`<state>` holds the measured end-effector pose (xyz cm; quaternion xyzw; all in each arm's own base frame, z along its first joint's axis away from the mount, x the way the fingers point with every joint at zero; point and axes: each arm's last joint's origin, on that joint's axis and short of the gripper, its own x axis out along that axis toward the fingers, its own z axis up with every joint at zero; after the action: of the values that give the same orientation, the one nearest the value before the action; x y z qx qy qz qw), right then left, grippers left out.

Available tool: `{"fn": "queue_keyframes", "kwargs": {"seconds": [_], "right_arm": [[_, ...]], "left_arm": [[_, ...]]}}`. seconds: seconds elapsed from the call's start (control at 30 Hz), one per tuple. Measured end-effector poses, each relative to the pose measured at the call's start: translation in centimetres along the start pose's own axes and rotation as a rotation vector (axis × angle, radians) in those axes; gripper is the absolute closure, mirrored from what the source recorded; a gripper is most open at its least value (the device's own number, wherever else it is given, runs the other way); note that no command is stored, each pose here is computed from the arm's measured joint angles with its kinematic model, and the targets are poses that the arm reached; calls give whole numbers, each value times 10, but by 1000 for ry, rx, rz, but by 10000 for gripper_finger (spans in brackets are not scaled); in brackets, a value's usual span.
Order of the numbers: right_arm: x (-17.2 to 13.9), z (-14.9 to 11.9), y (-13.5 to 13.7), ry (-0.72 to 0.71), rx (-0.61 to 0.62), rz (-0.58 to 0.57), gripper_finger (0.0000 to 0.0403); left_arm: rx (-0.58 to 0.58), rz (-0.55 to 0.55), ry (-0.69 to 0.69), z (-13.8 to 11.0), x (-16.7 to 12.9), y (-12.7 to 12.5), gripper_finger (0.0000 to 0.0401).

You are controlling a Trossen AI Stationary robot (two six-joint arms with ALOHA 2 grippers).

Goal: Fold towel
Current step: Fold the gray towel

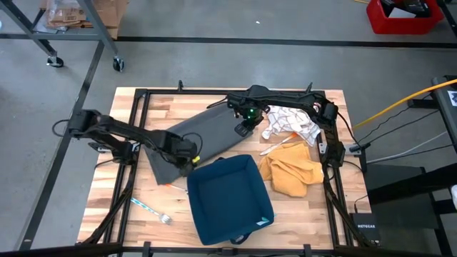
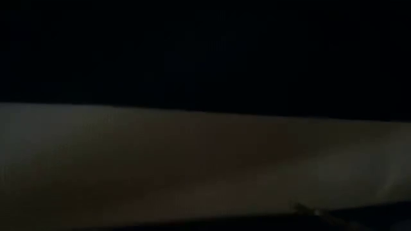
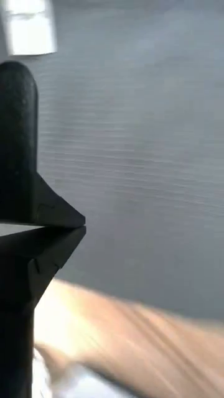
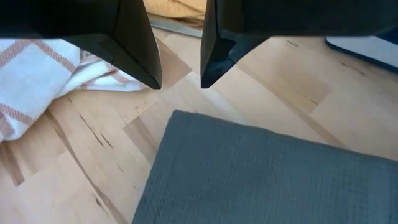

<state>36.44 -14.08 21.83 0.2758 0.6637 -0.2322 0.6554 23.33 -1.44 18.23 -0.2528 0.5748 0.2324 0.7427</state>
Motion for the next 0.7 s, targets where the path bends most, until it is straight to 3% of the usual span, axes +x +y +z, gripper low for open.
{"fn": "queue_keyframes", "kwargs": {"seconds": [0.17, 0.33, 0.5, 0.7], "right_arm": [[0, -4, -1, 40, 1, -15, 288], [0, -7, -3, 74, -2, -28, 288], [-1, -11, -5, 106, -1, -59, 288], [-6, -9, -8, 53, -19, -202, 288]], "left_arm": [[8, -13, -298, 21, -20, 5, 398], [48, 16, -474, 50, -20, 14, 398], [28, 31, -567, 80, -11, 33, 398], [0, -25, -525, 103, 11, 58, 399]]}}
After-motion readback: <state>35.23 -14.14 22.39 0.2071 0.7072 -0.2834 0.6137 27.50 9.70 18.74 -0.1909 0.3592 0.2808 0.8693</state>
